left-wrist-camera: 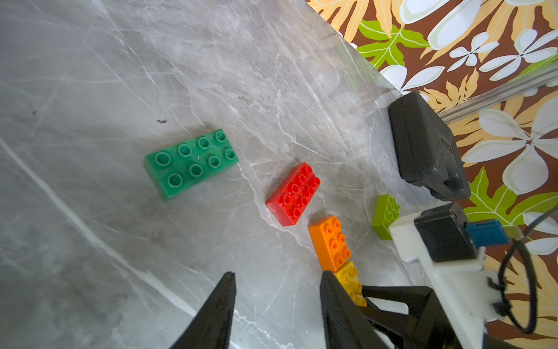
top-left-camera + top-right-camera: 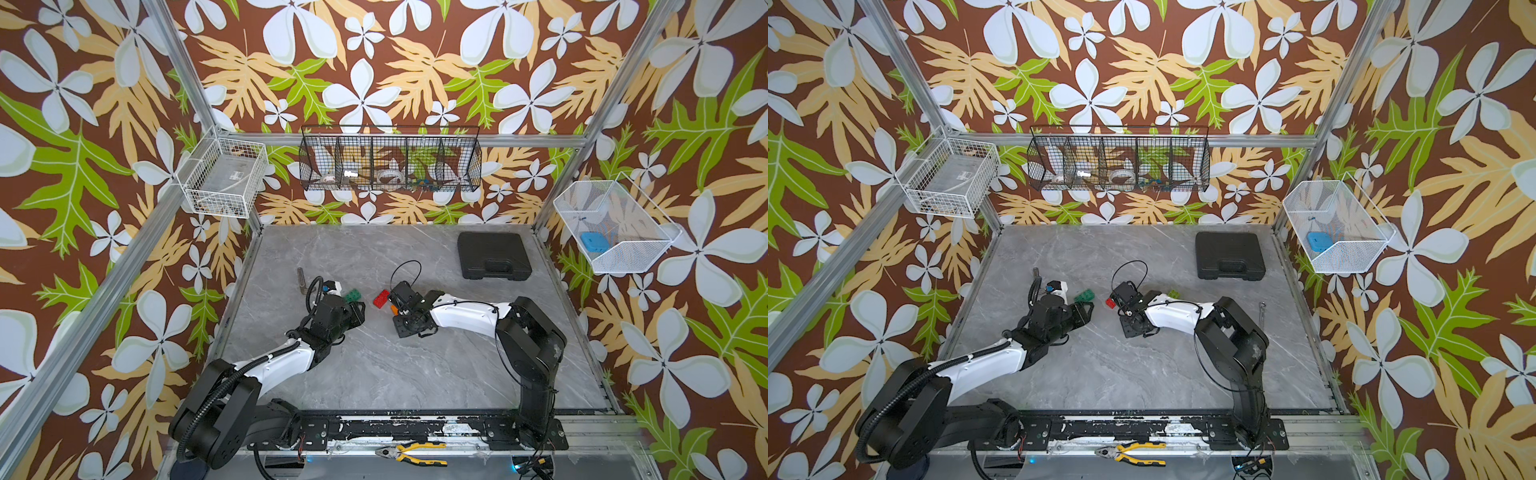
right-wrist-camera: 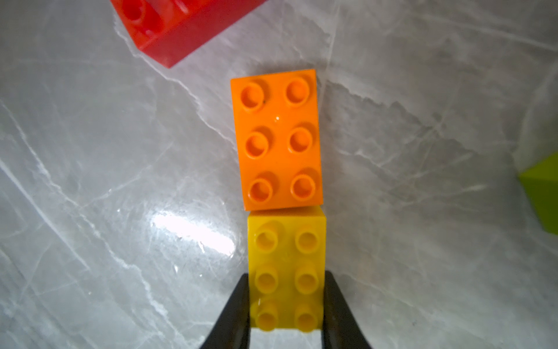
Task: Assemble a rectangle with lego
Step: Move the lego brick at the center of the board.
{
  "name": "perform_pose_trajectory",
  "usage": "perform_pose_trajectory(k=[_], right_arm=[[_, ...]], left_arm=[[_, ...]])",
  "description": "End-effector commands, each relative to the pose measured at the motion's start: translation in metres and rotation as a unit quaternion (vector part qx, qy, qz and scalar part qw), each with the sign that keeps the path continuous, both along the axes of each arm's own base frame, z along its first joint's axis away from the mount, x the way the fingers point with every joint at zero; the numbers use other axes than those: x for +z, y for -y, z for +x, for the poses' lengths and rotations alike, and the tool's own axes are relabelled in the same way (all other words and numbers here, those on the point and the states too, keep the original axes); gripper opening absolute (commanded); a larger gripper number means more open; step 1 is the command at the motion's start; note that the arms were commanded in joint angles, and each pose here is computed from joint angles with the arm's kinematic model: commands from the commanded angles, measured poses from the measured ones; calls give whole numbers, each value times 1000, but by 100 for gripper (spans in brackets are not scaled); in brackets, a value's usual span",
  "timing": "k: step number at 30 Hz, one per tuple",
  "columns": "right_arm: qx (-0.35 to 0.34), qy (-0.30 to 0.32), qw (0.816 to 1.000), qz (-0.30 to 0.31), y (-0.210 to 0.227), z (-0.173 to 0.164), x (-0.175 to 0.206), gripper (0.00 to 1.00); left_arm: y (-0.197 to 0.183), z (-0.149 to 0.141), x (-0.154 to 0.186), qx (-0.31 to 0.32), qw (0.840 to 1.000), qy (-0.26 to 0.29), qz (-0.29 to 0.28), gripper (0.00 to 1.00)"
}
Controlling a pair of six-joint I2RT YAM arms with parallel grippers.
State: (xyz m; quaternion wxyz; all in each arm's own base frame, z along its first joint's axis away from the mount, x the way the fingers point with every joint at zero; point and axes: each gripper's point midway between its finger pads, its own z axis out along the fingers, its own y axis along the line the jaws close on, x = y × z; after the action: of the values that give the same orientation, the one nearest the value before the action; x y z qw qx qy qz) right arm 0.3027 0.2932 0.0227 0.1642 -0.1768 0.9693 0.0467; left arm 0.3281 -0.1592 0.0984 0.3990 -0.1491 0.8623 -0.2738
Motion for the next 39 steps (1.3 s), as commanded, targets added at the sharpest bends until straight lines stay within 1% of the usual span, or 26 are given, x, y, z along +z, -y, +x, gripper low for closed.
perform_pose_trajectory(k=[1, 6, 12, 18, 25, 27, 29, 31, 34, 36, 39], right_arm=[[1, -4, 1000, -14, 4, -1, -3, 30], [0, -5, 1000, -15, 5, -1, -4, 30], [1, -6, 1000, -19, 6, -2, -4, 45], [3, -4, 1000, -11, 3, -1, 1, 52], [4, 7, 1000, 6, 1, 2, 19, 59], [4, 12, 1000, 19, -2, 5, 30, 60], [0, 19, 999, 37, -2, 10, 49, 62], [-9, 32, 998, 51, 6, 17, 71, 63], [-42, 51, 995, 72, 31, 32, 98, 63], [-76, 60, 992, 77, 52, 42, 103, 62], [-153, 71, 983, 77, 93, 57, 99, 60]], left_arm=[[-2, 3, 5, 5, 1000, 13, 1, 48], [-2, 3, 4, 4, 1000, 13, 2, 48], [-2, 3, 5, 5, 1000, 14, 0, 48], [-2, 3, 6, 5, 1000, 16, -1, 48], [-2, 4, 7, 6, 1000, 17, -3, 48], [-2, 5, 7, 6, 1000, 18, -3, 48], [-6, 6, 10, 12, 1000, 22, 2, 49], [-14, 8, 17, 20, 999, 27, 1, 49], [-27, 13, 34, 37, 998, 48, -1, 51], [-30, 15, 46, 38, 997, 62, 7, 54], [-27, 17, 57, 31, 997, 77, 7, 59]])
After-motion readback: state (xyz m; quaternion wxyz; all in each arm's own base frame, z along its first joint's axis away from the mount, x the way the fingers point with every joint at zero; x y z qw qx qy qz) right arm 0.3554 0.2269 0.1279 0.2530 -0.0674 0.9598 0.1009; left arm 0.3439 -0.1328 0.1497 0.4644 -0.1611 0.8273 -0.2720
